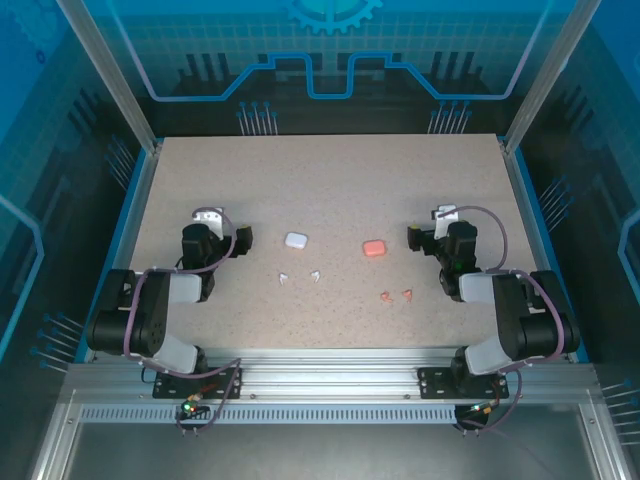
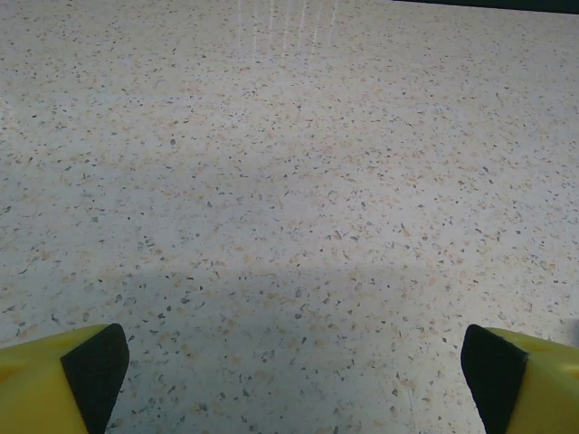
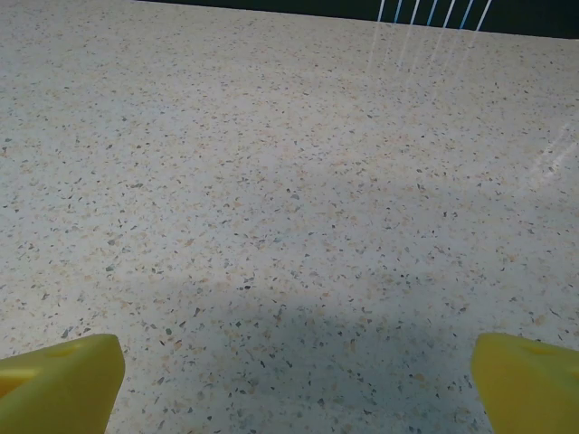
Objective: Insert wireless bluetooth earbuds into charging case
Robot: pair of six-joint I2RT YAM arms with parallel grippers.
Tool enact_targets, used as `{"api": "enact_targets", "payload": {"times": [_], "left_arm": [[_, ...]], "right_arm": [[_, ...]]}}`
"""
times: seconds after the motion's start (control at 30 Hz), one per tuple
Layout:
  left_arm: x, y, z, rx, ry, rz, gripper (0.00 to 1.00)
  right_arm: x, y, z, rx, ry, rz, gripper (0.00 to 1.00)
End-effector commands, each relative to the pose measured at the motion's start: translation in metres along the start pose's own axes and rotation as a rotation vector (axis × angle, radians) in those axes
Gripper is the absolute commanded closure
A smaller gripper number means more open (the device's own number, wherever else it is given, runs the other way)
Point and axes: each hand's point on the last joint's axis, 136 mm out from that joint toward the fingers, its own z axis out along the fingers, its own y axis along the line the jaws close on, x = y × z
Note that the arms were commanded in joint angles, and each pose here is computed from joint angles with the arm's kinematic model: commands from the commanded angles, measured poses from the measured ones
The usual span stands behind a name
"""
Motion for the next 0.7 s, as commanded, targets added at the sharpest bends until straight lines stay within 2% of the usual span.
{"api": "enact_targets", "payload": {"times": [0.0,0.67], "left_arm": [[-0.0168,0.0000,0.0033,0.005,-0.049,-0.005,0.01],[-0.0160,-0.0026,0.0034,0.022,-0.045,-0.002,0.01]], "right_arm": [[-0.0128,0.0007,0.0034,-0.004,-0.038,-0.002,0.00],[-0.0132,0.0006,0.0038,-0.012,-0.036,0.002,0.00]]}}
